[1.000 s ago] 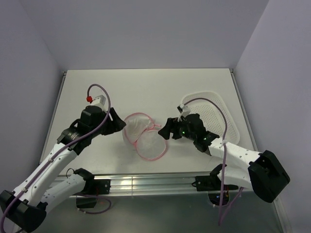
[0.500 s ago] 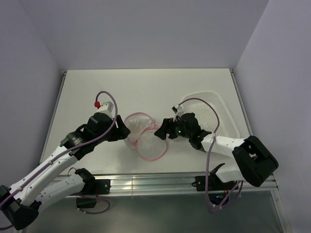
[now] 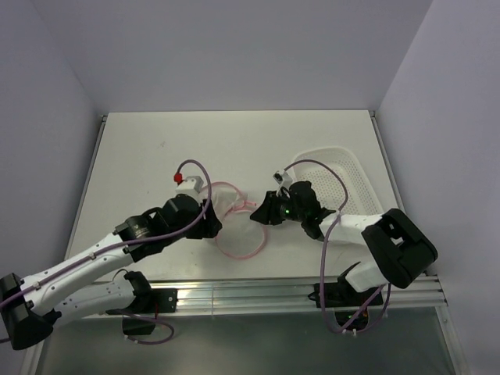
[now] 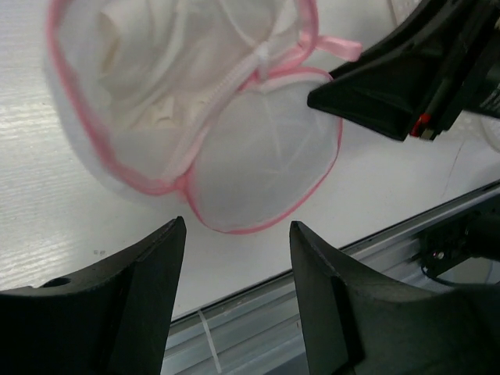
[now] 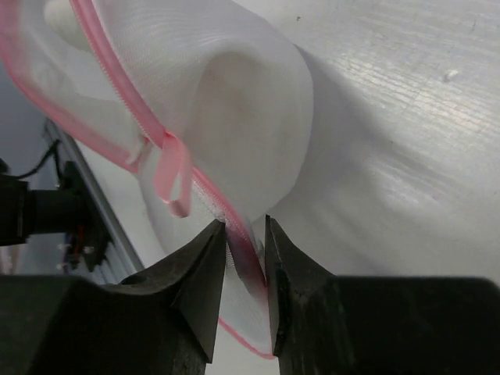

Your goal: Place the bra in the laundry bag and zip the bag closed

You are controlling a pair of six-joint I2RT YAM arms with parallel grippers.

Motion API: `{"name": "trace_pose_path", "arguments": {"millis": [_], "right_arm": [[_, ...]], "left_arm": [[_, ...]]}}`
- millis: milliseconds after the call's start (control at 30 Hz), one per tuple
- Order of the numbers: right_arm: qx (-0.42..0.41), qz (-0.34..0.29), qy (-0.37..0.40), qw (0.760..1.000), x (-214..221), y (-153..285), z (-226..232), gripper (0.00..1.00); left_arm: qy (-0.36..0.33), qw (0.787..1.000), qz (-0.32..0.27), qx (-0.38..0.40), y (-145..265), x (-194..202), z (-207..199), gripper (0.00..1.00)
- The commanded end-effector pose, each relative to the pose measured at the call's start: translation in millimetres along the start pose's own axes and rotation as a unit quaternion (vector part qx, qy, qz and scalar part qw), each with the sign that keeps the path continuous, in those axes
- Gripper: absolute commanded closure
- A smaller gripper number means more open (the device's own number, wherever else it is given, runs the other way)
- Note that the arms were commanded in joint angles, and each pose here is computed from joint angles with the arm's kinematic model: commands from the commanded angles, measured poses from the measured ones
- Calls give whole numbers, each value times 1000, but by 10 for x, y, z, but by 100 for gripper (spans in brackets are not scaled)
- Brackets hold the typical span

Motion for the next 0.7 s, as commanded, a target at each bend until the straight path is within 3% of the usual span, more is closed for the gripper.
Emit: {"name": "trace_pose_path", "arguments": {"millis": [0, 100, 233, 667], "right_arm": [[-44, -16, -11, 999, -119, 66, 173, 69], [-63, -1, -26, 998, -150, 98, 292, 86], [-58, 25, -47, 997, -171, 163, 381, 100], [7, 48, -115, 992, -461, 455, 667, 100]], "left_arm": [[-11, 1000, -29, 5, 13, -68, -180, 38], [-41, 999, -32, -6, 25, 4, -303, 38], [-94, 995, -26, -38, -33, 166, -439, 37], [-268, 959, -61, -73, -112, 396, -1044, 27]]}}
Point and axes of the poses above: each gripper's point midway between its finger pads, its own y axis back along the fingers, its own z axis along the line the jaws close on, x = y × z, the point moved 3 cm from there along y, back along the fingers
